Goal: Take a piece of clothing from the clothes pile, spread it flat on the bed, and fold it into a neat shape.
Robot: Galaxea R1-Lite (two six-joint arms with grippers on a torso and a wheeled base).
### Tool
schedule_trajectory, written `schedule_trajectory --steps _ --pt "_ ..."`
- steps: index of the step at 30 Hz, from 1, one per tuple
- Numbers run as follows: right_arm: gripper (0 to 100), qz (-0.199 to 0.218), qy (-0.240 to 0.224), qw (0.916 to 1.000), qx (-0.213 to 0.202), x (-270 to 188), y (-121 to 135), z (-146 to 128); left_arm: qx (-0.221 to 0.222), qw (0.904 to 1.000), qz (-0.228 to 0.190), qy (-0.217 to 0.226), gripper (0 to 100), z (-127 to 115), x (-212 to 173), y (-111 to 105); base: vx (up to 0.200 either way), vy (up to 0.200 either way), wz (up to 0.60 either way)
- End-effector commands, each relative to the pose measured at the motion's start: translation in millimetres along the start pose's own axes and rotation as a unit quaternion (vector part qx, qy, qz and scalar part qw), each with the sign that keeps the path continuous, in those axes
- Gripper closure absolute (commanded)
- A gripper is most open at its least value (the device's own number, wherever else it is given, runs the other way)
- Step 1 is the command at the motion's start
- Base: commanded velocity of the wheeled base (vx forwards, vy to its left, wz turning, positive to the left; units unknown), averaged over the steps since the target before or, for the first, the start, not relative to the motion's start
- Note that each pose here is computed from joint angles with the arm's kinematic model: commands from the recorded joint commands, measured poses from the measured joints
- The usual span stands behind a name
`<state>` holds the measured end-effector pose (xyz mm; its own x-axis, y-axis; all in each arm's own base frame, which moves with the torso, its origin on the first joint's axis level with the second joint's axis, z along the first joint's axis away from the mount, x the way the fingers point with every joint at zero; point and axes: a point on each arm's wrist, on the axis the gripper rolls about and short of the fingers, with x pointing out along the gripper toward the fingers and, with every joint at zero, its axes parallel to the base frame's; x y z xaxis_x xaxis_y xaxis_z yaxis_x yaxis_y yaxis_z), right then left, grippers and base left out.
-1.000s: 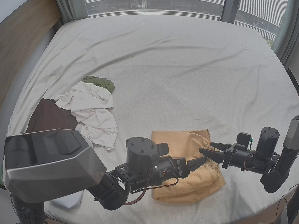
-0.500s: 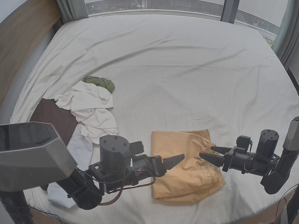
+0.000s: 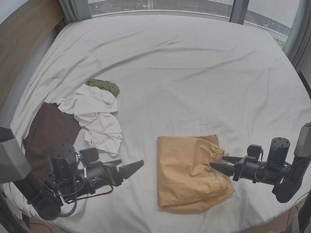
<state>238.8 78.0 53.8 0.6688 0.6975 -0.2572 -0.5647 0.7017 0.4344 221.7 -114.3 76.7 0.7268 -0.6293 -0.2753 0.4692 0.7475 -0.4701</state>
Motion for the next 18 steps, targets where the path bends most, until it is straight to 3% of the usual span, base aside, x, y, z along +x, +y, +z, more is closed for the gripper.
schedule_trajectory --steps 1,5,18 --pt "0 -0.014 0.004 0.9999 0.000 -5 -5 -2 0.018 0.9995 0.027 -0.005 0 0 -29 24 0.000 0.000 0.00" --pt "0 -0.018 0.006 0.9998 -0.006 -6 -7 -4 0.050 0.9987 0.011 -0.007 0 4 -35 37 0.000 0.000 0.00" --pt "0 -0.055 0.031 0.9980 0.005 -8 -29 -18 0.037 0.9985 0.018 0.038 0 -14 -31 46 0.000 0.000 0.00"
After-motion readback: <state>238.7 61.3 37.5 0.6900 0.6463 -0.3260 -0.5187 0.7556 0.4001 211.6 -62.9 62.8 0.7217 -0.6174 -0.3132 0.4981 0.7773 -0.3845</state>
